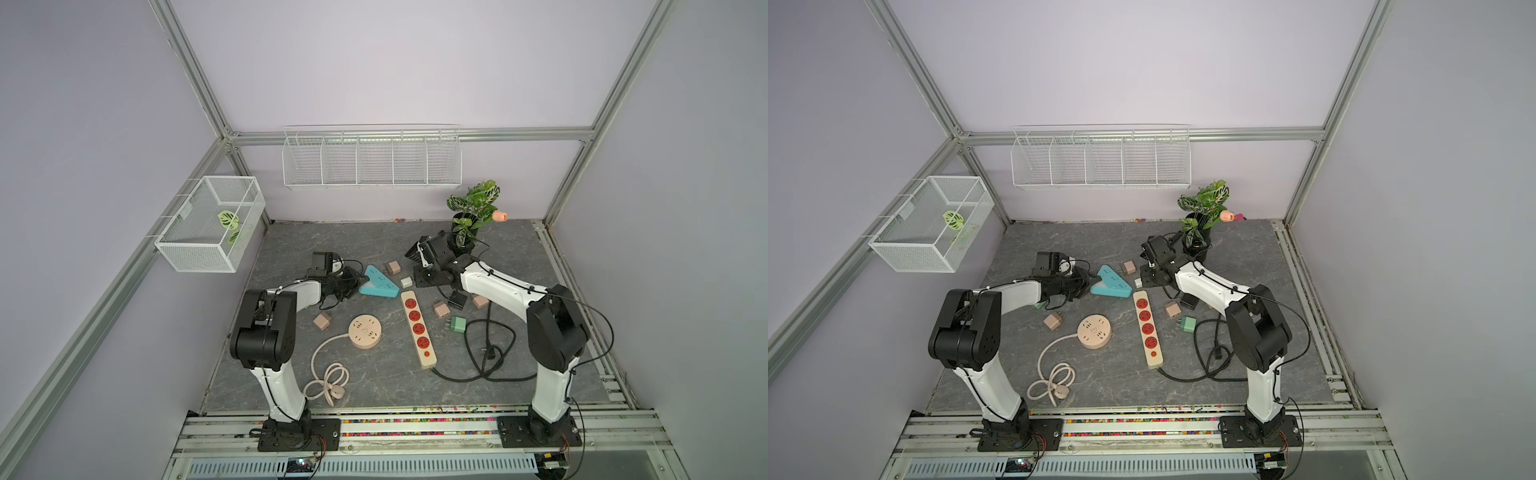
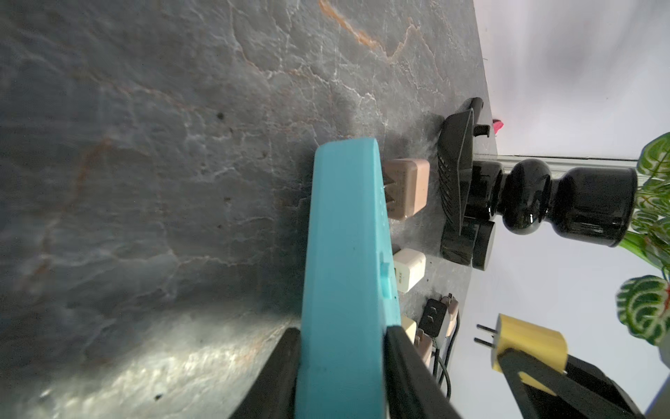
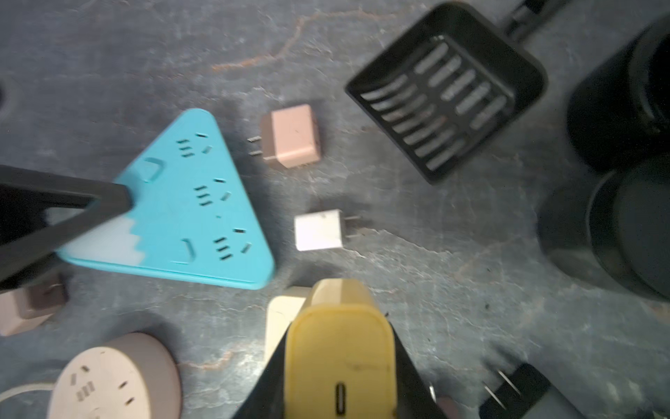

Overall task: Pull the plug off the socket
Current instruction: Place the plug at the center of the board.

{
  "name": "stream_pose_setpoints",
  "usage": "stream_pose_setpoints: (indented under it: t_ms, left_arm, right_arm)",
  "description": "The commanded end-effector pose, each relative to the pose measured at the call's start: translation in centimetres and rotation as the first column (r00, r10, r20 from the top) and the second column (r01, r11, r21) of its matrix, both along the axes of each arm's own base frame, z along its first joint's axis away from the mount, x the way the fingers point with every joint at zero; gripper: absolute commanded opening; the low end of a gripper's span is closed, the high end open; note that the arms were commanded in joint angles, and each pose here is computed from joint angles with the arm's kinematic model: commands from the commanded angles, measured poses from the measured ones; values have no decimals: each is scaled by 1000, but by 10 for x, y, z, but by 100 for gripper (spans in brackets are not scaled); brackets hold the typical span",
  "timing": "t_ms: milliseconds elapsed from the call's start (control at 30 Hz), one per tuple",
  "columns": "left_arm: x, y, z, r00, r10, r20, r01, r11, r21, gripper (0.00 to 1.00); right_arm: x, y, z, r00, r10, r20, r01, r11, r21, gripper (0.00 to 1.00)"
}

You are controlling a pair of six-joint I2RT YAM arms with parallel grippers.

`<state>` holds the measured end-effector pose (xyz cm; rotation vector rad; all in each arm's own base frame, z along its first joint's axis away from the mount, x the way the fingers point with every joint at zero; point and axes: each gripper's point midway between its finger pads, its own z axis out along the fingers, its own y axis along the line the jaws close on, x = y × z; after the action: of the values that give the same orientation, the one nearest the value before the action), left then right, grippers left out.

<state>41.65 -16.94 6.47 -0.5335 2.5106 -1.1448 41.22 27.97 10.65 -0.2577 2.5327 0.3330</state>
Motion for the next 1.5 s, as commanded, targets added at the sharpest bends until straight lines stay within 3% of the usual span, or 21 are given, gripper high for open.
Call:
stream_pose_setpoints:
  t_ms: [0, 433, 733, 1033, 1267, 1467]
  left_arm:
    - [-3, 9, -3, 999, 30, -28, -28, 997, 69, 43]
    - [-1, 12, 2, 999, 37, -13, -36, 996, 84, 56]
    - [-2, 23, 13, 997, 70, 12, -71, 987, 143, 62]
    - [-7, 44, 32, 990, 129, 64, -141, 961, 237, 64]
    - [-9, 56, 58, 977, 159, 144, -194, 943, 270, 64]
    - [-12, 54, 85, 966, 134, 220, -188, 950, 249, 69]
  right_arm:
    - [11, -10, 12, 995, -78, 66, 76, 996, 37, 0]
    - [20, -24, -19, 989, -144, 27, 141, 986, 91, 0]
    - [28, -11, -43, 990, -133, -49, 140, 974, 177, 15]
    - [31, -27, -66, 979, -191, -76, 198, 974, 111, 34]
    - [27, -49, -53, 973, -228, -39, 230, 972, 53, 59]
    - [11, -57, -22, 980, -199, -11, 199, 979, 48, 62]
